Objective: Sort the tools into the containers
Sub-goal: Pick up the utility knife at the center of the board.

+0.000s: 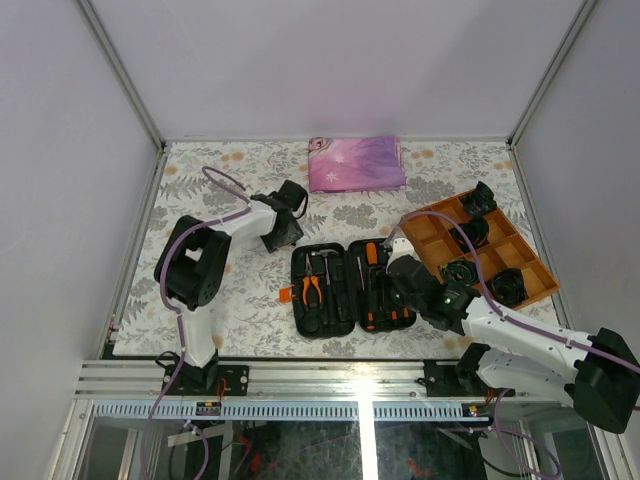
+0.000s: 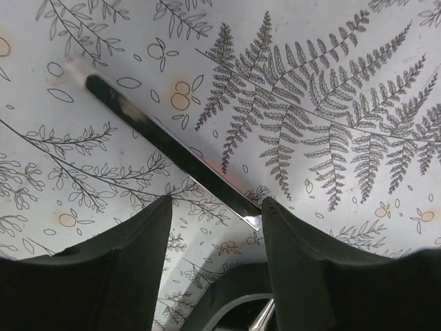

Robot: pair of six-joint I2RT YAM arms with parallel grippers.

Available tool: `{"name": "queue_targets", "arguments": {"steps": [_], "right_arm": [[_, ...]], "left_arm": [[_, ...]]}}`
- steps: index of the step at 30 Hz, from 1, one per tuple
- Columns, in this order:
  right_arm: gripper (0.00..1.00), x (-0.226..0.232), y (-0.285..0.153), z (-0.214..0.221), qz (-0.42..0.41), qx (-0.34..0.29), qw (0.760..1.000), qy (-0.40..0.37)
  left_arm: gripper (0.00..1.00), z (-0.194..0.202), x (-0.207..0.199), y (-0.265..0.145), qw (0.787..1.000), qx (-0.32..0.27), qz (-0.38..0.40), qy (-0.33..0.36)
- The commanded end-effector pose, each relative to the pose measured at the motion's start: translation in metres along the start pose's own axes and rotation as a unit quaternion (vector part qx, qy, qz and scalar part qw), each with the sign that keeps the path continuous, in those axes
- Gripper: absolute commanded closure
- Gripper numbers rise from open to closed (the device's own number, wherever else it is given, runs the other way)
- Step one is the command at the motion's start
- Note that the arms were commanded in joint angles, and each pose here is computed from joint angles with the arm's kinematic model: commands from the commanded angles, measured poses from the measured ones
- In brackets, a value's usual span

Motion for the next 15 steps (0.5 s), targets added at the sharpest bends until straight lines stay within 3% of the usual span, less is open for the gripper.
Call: {"name": "queue_targets", "arguments": {"steps": [1,7,15], "right_arm": [[0.28,0.003,-0.002,-0.011,-0.002,-0.031,0.999,0.008],[0.28,0.001,-0.004,-0.009,0.000,-0.032,0.999,0.010],[0.28,-0.003,-0.006,-0.004,0.004,-0.030,0.999,0.014]], "left_arm": [[0.46,-0.006,0.006,0.006,0.999,-0.021,-0.031,-0.004],[0.49,-0.004,0.009,0.014,0.999,-0.017,-0.042,0.007],[0.67,-0.007,0.032,0.022,0.998,-0.013,-0.053,0.008]]}}
Point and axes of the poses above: each gripper's point midway between its finger pads, its own y axis out along the fingers, its own x axis along the line the jaws close on, z = x × y, the point moved 4 cm from there along -y, back along the fingers, and after that the axes turned 3 degrees about -y, right-handed, at the moved point
